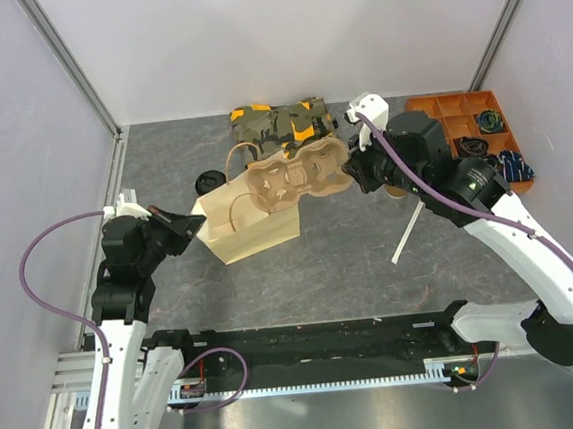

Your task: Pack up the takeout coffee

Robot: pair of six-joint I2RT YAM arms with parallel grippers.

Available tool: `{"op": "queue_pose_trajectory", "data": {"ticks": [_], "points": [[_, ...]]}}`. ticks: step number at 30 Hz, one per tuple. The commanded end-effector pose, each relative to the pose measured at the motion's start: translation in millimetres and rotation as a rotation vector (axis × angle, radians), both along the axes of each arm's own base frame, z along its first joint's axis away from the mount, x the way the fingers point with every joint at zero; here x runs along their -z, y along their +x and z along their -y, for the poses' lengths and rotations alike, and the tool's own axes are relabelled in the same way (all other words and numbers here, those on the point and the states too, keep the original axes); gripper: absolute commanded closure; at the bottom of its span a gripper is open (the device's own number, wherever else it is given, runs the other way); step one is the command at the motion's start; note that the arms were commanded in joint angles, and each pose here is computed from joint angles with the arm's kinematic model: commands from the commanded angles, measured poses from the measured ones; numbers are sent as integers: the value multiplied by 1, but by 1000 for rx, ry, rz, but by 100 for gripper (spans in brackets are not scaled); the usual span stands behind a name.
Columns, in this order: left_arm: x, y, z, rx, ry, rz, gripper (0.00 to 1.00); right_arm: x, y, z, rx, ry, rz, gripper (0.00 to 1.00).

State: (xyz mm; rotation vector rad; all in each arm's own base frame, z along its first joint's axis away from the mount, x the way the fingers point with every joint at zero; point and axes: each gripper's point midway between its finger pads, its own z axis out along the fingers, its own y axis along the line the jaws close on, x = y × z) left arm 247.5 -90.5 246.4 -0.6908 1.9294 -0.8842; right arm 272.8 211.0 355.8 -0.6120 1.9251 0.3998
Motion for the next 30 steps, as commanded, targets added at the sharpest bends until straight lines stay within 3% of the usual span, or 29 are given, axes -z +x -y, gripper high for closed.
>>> {"op": "queue_pose_trajectory", "data": {"ticks": [1, 12, 19, 24, 30], "points": [[-2, -1, 0, 7, 14, -9, 98, -16, -7, -10, -59, 27, 51, 100], [-37, -1, 0, 52, 163, 103, 98, 2, -6, -42, -65, -3, -72, 100], [-24, -12, 7, -1, 4, -51, 98, 3, 7, -69, -37, -27, -120, 100], [-11, 5, 11, -21, -35, -129, 98, 8, 13, -81, -46, -115, -132, 100], [-35, 25, 21, -41, -26, -42, 98, 10, 31, -72, 10, -288, -102, 100]]}}
